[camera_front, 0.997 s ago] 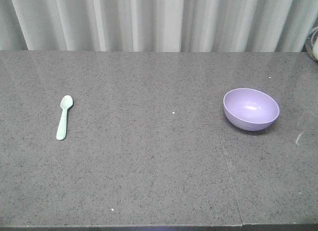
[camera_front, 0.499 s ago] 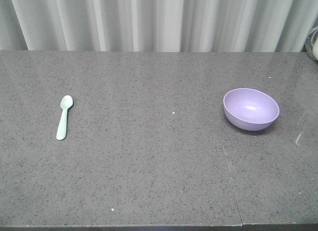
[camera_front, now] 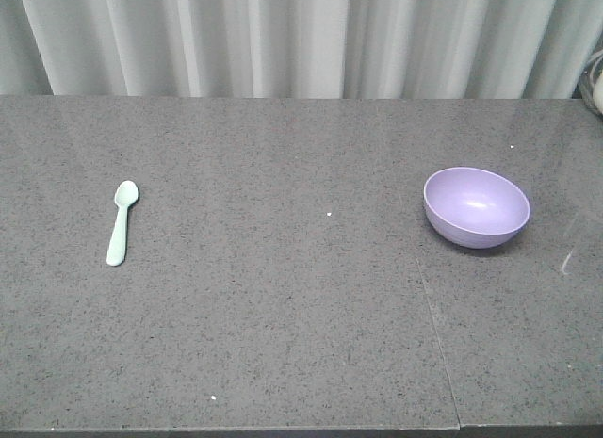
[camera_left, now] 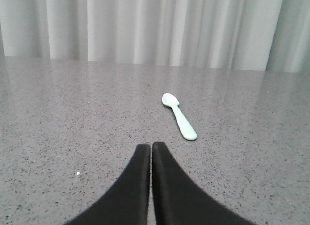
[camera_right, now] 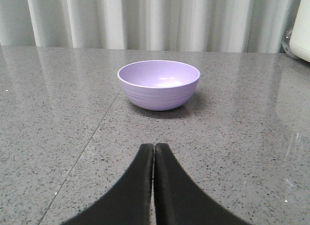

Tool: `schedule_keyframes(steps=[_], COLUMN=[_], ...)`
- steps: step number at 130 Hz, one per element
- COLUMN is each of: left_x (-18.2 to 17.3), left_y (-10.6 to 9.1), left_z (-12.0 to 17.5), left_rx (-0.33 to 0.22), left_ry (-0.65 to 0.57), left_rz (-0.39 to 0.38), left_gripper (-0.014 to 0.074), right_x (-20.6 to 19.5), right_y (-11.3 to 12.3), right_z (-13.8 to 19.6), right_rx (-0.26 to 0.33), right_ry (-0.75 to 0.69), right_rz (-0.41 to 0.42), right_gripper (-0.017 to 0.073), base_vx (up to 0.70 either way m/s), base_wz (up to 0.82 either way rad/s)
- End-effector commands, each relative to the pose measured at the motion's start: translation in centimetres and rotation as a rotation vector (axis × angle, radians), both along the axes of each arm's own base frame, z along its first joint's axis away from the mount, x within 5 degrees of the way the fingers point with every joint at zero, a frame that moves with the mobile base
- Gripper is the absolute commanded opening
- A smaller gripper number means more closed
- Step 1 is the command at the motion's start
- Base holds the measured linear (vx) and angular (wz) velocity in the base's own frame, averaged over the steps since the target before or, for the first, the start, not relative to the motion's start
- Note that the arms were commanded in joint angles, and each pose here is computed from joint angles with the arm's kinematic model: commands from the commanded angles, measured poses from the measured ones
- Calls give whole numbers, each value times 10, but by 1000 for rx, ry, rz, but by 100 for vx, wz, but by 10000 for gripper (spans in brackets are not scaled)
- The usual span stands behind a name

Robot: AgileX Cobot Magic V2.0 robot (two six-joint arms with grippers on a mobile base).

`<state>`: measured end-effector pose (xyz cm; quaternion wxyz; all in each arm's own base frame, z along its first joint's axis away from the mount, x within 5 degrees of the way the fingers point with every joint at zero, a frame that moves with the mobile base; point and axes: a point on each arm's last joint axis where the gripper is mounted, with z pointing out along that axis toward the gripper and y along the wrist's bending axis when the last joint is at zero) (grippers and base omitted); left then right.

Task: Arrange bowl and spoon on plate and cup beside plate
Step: 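Approach the counter edge and stop facing the spoon and bowl, then lower the left gripper over the spoon and the right over the bowl rim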

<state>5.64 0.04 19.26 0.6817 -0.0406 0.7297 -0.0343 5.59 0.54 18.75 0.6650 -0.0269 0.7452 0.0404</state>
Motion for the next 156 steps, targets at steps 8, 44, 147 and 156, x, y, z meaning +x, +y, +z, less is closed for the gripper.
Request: schedule_keyframes(steps=[8,44,147,156], left_x=[-2,14,153,170], left_y=[-1,-1,-13,-17], left_z=[18,45,154,157], left_rx=[-33,-88,-24,-10], left_ry=[-150,-10,504,592], left_rz=[-10,-9,-139,-192], left_gripper=[-6,-6,-6,-6], right_x=[-3,46,152,161], right_y=[0,3,16,17], right_z=[44,69,156,163], right_rx=[-44,-109,-30,-14], right_ry=[-274,102,457,466], right_rz=[-6,6,19,13], right_gripper=[-7,-7,-3,0], base_vx=[0,0,0,0], base_wz=[0,0,0,0])
